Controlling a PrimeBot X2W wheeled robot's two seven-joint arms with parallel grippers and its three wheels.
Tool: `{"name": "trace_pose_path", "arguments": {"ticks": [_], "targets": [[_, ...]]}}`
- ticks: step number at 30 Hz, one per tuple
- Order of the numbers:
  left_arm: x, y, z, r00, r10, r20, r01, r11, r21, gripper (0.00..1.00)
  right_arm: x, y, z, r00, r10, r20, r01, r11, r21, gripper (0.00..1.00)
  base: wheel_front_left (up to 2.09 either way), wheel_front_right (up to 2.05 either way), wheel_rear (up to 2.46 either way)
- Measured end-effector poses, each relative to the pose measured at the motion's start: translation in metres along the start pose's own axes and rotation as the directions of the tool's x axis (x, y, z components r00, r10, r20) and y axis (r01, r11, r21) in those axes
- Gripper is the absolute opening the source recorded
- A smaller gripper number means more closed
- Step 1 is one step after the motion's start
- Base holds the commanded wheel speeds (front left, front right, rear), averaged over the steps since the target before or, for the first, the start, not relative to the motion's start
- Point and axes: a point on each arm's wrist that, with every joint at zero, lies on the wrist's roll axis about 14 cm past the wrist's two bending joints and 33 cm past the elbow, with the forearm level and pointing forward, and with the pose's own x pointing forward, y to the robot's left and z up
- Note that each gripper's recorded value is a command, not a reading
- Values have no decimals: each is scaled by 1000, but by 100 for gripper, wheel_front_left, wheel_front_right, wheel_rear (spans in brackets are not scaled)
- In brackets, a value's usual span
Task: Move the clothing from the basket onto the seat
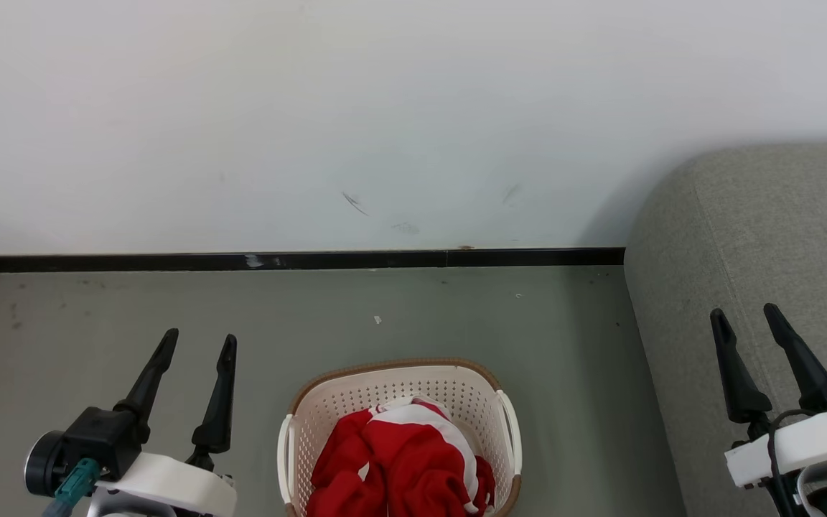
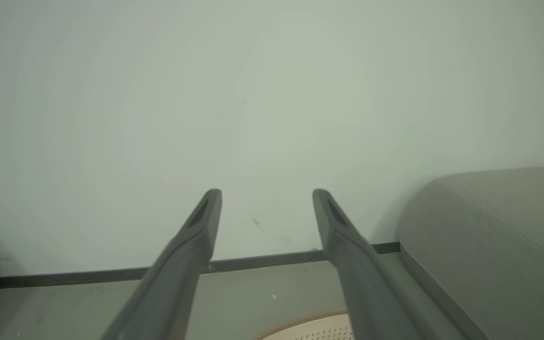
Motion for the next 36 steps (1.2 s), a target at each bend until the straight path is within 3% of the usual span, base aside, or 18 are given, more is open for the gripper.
{"name": "trace_pose_path", "arguments": {"ticks": [36], "targets": [[7,10,-10,999,45,-12,-45,999,-27,100,7,0,-8,1000,-19,-11,20,1000,14,100,0,0,0]]}}
